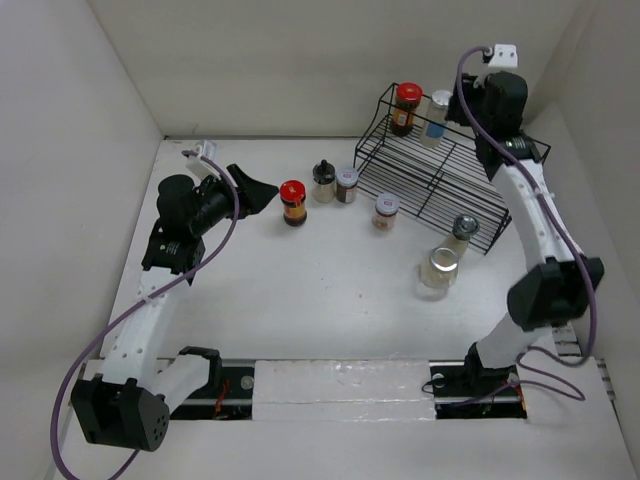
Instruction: Organize the condiment bottles
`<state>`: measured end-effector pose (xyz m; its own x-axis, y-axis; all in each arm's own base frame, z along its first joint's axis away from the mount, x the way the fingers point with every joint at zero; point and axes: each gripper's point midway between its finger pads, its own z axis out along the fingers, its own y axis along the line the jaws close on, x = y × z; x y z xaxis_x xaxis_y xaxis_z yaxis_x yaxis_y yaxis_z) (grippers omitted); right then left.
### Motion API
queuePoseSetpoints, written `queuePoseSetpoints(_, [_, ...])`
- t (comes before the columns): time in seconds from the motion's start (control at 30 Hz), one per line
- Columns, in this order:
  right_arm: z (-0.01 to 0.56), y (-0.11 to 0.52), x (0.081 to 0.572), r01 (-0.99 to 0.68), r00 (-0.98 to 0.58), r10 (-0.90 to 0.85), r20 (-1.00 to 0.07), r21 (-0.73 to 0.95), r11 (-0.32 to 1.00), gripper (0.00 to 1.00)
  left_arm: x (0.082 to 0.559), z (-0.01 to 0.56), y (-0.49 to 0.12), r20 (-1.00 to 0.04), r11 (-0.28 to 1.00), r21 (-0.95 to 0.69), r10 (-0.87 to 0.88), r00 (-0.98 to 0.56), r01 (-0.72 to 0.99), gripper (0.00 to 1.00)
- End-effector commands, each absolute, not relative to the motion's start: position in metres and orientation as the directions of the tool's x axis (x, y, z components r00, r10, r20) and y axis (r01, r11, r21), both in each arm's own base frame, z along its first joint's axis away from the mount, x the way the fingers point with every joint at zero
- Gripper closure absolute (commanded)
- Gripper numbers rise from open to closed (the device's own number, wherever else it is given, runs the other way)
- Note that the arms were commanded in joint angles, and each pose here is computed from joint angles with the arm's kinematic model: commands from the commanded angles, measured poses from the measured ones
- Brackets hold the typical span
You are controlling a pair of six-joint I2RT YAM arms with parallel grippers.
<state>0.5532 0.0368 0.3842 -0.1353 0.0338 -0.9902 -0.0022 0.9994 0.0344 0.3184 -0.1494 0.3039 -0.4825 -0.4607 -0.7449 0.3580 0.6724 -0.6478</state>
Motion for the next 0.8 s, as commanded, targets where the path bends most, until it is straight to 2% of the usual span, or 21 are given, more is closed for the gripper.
queuePoseSetpoints(0.0, [0.425, 0.030, 0.489, 0.118, 0.042, 0.077, -0.996, 0.082, 0.990, 0.40, 0.315, 0.317, -0.149, -0.769, 0.673, -0.627, -0.459, -0.445, 0.391, 0.37])
queuePoseSetpoints(0.03, [0.399, 0.025, 0.458, 0.147, 0.037, 0.076, -0.996, 0.081, 0.986, 0.68, 0.315, 0.317, -0.149, -0.769, 0.673, -0.628, -0.459, -0.445, 0.391, 0.37])
queuePoseSetpoints(0.1, [0.371, 0.019, 0.423, 0.231, 0.054, 0.146, -0.988, 0.154, 0.961, 0.80, 0.319, 0.312, -0.144, -0.771, 0.699, -0.620, -0.456, -0.445, 0.357, 0.37])
queuePoseSetpoints(0.13, [0.357, 0.033, 0.409, 0.204, 0.055, 0.166, -0.985, 0.173, 0.963, 0.80, 0.321, 0.315, -0.141, -0.772, 0.708, -0.618, -0.462, -0.437, 0.343, 0.37])
queuePoseSetpoints(0.2, [0.317, 0.037, 0.379, 0.192, 0.011, 0.167, -0.986, 0.166, 0.967, 0.59, 0.326, 0.309, -0.137, -0.779, 0.735, -0.601, -0.448, -0.439, 0.315, 0.37])
queuePoseSetpoints(0.23, [0.303, 0.028, 0.369, 0.244, -0.028, 0.150, -0.988, 0.139, 0.960, 0.50, 0.326, 0.309, -0.137, -0.779, 0.735, -0.600, -0.448, -0.438, 0.315, 0.37])
queuePoseSetpoints(0.27, [0.280, 0.020, 0.354, 0.281, -0.113, 0.133, -0.985, 0.096, 0.955, 0.30, 0.326, 0.309, -0.137, -0.779, 0.735, -0.600, -0.448, -0.438, 0.315, 0.37])
queuePoseSetpoints(0.33, [0.260, 0.008, 0.339, 0.320, -0.186, 0.116, -0.976, 0.052, 0.946, 0.15, 0.328, 0.305, -0.137, -0.774, 0.736, -0.603, -0.447, -0.448, 0.308, 0.37])
queuePoseSetpoints(0.4, [0.236, -0.003, 0.326, 0.337, -0.254, 0.112, -0.961, 0.021, 0.941, 0.05, 0.330, 0.307, -0.137, -0.774, 0.736, -0.603, -0.447, -0.448, 0.308, 0.37])
queuePoseSetpoints(0.57, [0.192, -0.009, 0.333, 0.310, -0.354, 0.138, -0.925, 0.023, 0.951, 0.01, 0.329, 0.310, -0.140, -0.771, 0.723, -0.611, -0.450, -0.451, 0.323, 0.37])
queuePoseSetpoints(0.77, [0.184, -0.005, 0.370, 0.233, -0.399, 0.094, -0.912, -0.002, 0.973, 0.01, 0.328, 0.307, -0.142, -0.770, 0.718, -0.612, -0.446, -0.456, 0.331, 0.37])
